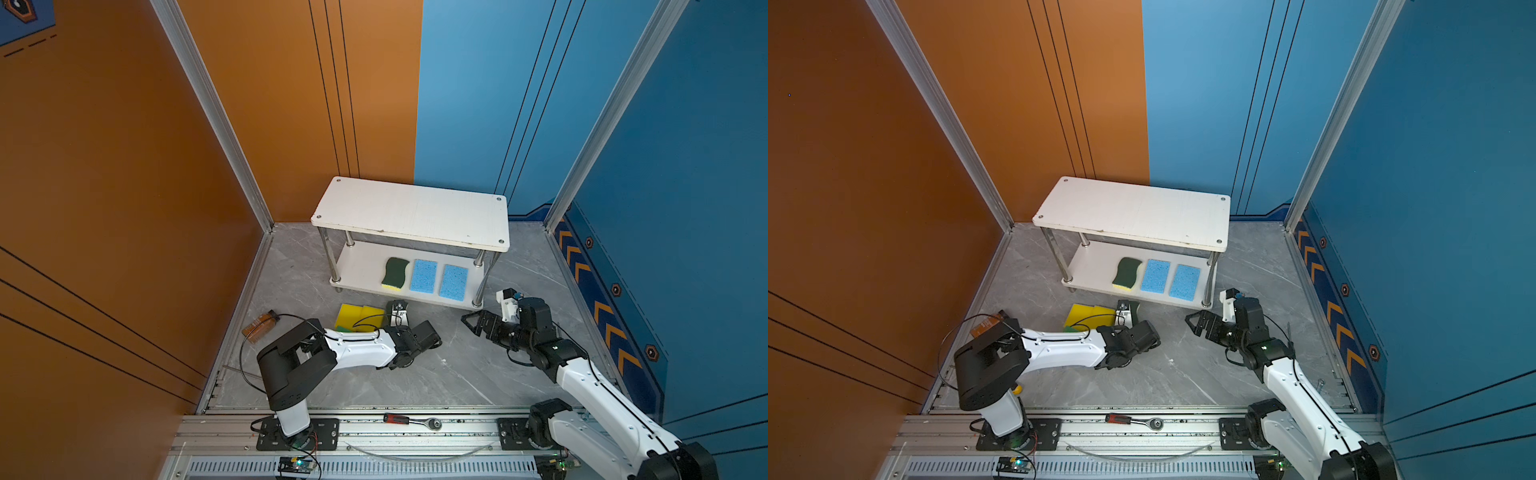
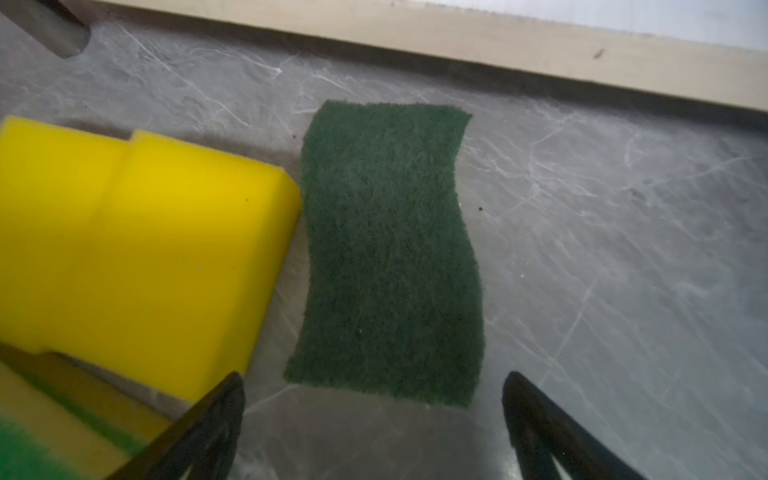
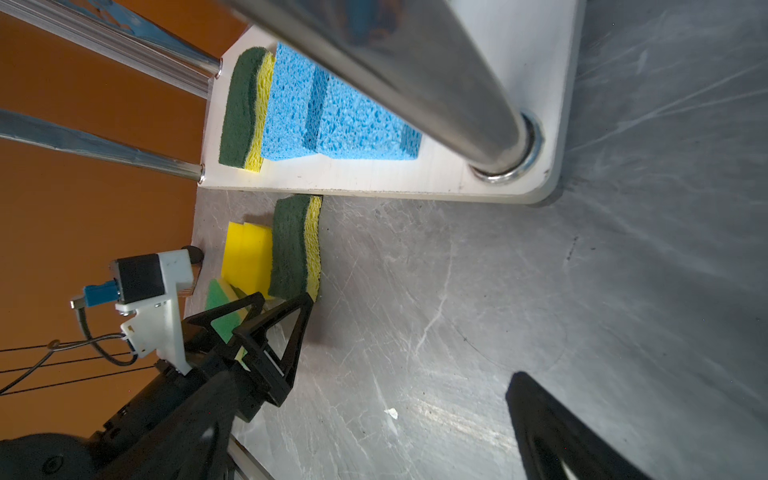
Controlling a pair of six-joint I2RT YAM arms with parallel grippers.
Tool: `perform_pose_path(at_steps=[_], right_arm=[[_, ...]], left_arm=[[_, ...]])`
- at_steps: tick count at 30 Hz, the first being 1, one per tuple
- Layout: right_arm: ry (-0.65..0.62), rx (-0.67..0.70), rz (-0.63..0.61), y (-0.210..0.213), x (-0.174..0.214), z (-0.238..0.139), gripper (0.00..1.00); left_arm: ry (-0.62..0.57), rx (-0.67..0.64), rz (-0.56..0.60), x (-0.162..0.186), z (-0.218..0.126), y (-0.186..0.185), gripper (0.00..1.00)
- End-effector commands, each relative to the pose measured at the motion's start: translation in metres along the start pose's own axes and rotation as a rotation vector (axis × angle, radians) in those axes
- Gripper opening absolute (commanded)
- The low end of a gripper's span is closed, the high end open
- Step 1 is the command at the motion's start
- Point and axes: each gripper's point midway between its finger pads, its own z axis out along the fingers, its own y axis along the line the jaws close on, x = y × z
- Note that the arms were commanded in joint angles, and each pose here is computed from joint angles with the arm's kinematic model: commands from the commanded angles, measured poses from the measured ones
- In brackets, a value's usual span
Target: Place and organize the cleaning sponges onto the shelf
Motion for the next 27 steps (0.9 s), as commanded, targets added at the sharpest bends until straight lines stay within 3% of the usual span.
perform_pose_path(at_steps=[1,27], right_arm=[[0.007,0.036,0.012,-0.008,0.004,0.000,1.00],[0.012,0.042,0.026,-0.010,0.000,0.011,1.00]], left_arm=[[0.006,0.014,-0.010,-0.005,0.004,-0.005,0.98],[0.056,0.005,0.006,-0.002,0.034,-0.013,0.98]])
